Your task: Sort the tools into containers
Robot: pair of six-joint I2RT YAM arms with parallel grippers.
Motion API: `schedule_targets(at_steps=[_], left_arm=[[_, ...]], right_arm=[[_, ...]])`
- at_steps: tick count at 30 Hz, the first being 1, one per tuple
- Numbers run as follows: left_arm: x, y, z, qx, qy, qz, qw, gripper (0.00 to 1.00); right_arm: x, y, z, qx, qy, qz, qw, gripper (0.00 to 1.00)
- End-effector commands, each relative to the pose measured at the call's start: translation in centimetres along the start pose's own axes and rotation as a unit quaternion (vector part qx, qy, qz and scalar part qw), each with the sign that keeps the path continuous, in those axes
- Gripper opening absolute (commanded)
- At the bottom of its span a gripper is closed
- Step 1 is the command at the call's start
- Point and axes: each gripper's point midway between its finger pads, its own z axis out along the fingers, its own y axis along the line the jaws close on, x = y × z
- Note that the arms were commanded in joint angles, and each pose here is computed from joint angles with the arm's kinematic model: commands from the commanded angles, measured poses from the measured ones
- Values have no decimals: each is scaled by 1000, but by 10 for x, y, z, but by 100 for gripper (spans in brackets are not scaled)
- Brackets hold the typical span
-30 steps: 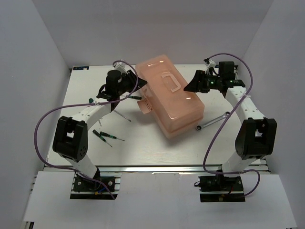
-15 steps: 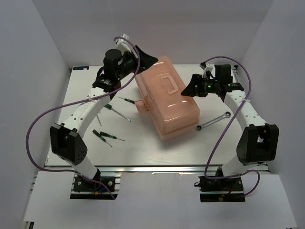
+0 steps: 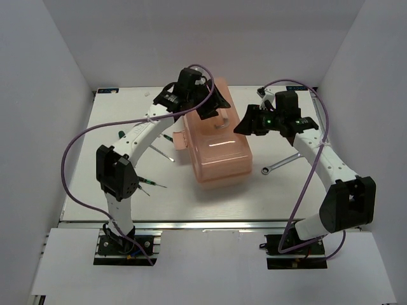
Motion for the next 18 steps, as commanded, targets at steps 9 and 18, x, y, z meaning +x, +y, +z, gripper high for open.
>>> schedule_targets(at_steps=[9, 18], left_arm=[[23, 21, 7, -126, 21, 29, 991, 69], [45, 50, 30, -213, 6, 71, 974, 69]], right_arm=[[25, -11, 10, 40, 16, -2, 999, 59], [37, -1, 10, 30, 13, -12, 999, 60]])
